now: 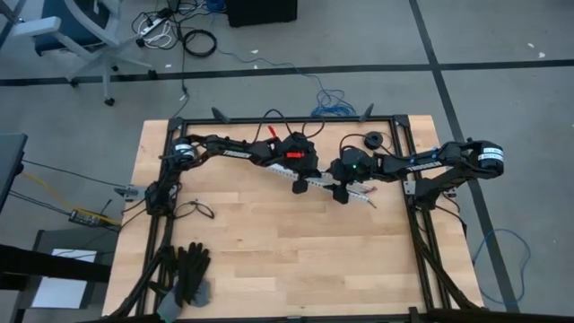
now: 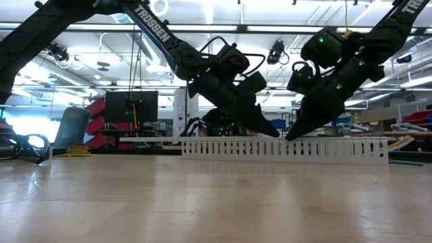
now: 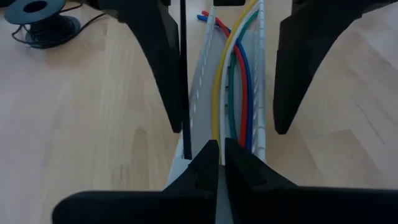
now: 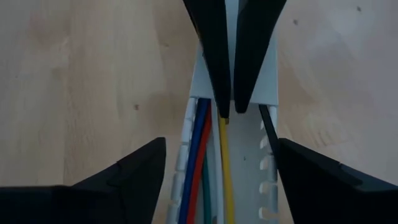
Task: Ziptie cables
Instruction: Close the white cable duct
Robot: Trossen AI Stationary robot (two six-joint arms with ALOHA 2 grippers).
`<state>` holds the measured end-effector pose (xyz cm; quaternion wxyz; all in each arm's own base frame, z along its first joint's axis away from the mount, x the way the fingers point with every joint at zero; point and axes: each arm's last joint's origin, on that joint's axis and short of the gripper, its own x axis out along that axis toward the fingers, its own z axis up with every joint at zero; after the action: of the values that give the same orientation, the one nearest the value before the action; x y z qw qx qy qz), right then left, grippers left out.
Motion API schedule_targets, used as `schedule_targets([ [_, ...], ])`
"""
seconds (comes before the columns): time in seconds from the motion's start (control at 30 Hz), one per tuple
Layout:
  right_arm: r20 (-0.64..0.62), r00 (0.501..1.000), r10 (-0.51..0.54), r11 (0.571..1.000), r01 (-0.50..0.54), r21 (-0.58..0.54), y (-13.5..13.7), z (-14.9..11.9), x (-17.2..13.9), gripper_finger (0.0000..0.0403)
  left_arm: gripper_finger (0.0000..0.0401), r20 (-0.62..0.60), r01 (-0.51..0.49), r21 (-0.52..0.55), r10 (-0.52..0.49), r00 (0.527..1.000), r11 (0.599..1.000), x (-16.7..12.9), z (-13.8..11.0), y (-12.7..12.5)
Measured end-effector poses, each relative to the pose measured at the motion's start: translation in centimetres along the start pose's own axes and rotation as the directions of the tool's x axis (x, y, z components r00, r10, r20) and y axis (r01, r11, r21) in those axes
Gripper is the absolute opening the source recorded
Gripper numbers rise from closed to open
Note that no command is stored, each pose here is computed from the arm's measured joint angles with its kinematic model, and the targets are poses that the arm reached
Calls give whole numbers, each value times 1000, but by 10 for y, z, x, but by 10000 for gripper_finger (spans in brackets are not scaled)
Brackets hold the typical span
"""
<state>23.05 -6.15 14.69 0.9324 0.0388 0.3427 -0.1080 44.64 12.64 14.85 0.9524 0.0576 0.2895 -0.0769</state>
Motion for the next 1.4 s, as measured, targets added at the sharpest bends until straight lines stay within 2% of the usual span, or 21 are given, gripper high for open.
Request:
schedule_targets([
  [0.5, 4, 999, -37, 999, 37, -5, -1, 1, 0, 281, 0, 35, -10, 41, 9, 999, 999, -10, 11, 2],
  [0.63, 9, 999, -41, 999, 41, 2, -1, 1, 0, 280, 0, 10, -5, 41, 4, 1000, 999, -17, 12, 5],
  [0.97, 53, 998, -42, 999, 42, 16, -1, 5, 0, 277, 0, -61, 12, 7, -11, 998, 1000, -21, -6, 7],
  [1.27, -17, 1000, -9, 999, 10, 43, 0, -5, 14, 259, 0, -64, 14, 4, -14, 998, 1000, -21, -6, 8],
  [1.4, 9, 1000, -9, 999, 9, 42, 2, -5, 20, 252, 0, -70, 16, -2, -16, 997, 1000, -21, -7, 7],
])
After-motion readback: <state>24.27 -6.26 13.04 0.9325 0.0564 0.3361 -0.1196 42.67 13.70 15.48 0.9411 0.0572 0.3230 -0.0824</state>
